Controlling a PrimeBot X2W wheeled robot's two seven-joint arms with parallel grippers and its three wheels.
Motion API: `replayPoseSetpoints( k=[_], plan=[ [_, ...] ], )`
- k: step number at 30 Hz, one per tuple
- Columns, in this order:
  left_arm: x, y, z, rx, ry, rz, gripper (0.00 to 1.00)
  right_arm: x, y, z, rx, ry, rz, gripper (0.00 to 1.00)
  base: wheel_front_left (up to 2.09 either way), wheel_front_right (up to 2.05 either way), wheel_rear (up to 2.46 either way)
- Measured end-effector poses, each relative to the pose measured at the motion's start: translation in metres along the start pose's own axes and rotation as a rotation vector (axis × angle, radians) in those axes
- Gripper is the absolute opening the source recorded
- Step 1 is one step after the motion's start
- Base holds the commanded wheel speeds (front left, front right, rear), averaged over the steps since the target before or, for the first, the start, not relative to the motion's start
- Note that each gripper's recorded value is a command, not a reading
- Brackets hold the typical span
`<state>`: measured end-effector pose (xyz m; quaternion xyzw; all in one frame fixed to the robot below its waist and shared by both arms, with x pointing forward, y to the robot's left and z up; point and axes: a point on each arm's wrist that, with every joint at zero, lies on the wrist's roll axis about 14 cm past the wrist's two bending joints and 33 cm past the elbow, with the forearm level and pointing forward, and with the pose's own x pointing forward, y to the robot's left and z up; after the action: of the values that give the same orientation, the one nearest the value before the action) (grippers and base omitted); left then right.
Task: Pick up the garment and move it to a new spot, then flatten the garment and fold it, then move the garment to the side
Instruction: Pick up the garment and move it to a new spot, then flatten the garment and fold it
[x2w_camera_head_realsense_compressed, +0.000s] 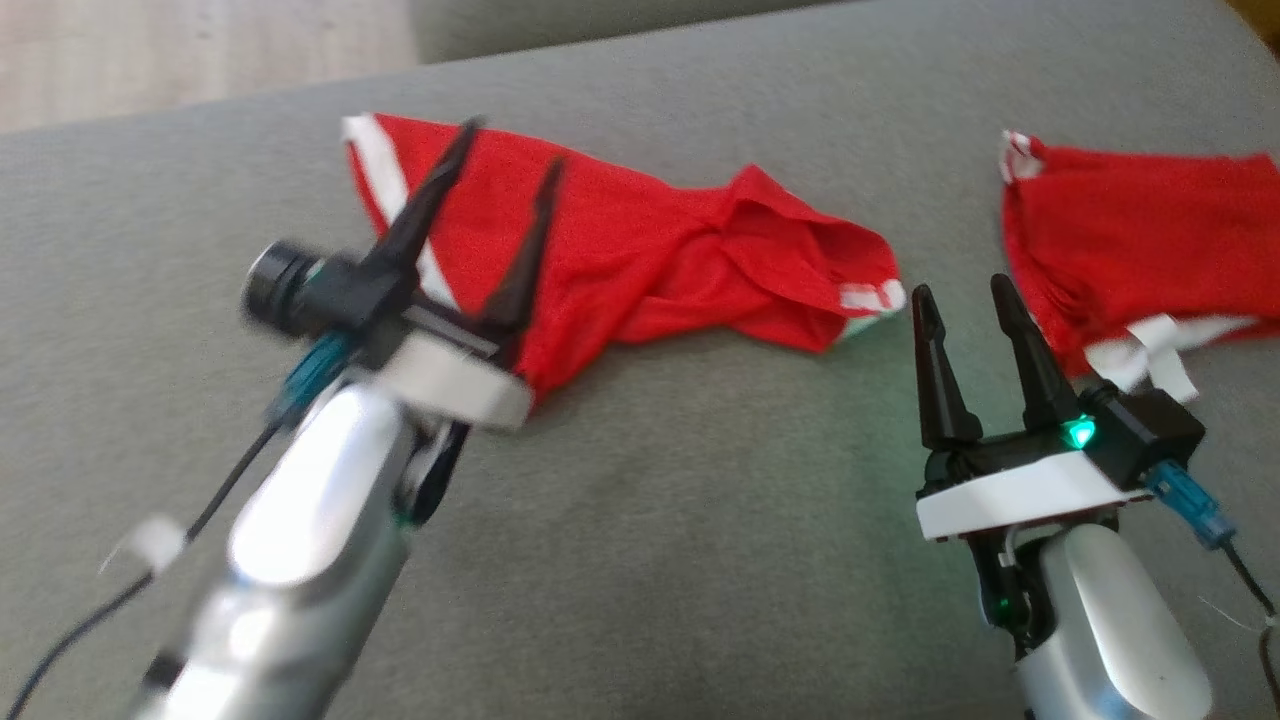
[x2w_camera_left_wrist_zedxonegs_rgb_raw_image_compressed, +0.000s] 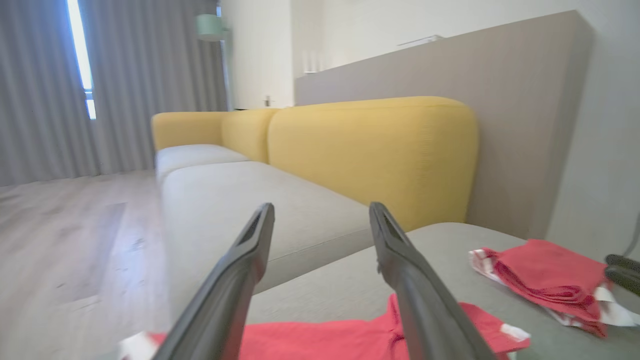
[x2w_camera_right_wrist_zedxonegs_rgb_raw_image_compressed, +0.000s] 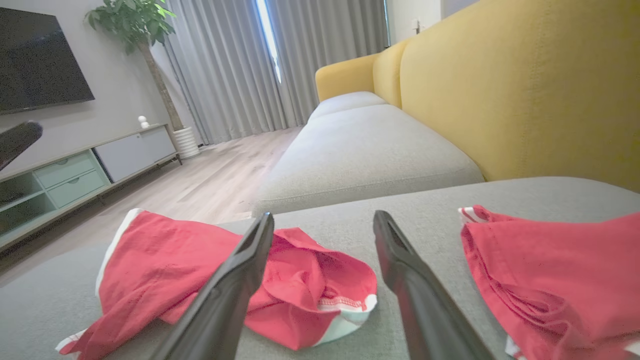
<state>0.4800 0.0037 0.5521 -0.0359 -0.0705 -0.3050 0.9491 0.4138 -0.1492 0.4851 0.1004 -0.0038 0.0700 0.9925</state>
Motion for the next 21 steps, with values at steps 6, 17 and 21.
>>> replayPoseSetpoints(
  k=[6,17,21],
  plan=[
    [-0.063,0.043,-0.002,-0.028,0.007,0.208,1.00,0.004,0.019,0.009,-0.014,-0.027,0.054,1.00,0.00,0.00,0.00],
    [-0.144,0.054,-0.032,-0.114,0.078,0.420,1.00,0.001,0.040,0.008,-0.016,-0.027,0.112,1.00,0.00,0.00,0.00],
    [-0.147,0.053,-0.030,-0.129,0.060,0.438,1.00,0.002,0.042,0.008,-0.018,-0.026,0.118,1.00,0.00,0.00,0.00]
  ],
)
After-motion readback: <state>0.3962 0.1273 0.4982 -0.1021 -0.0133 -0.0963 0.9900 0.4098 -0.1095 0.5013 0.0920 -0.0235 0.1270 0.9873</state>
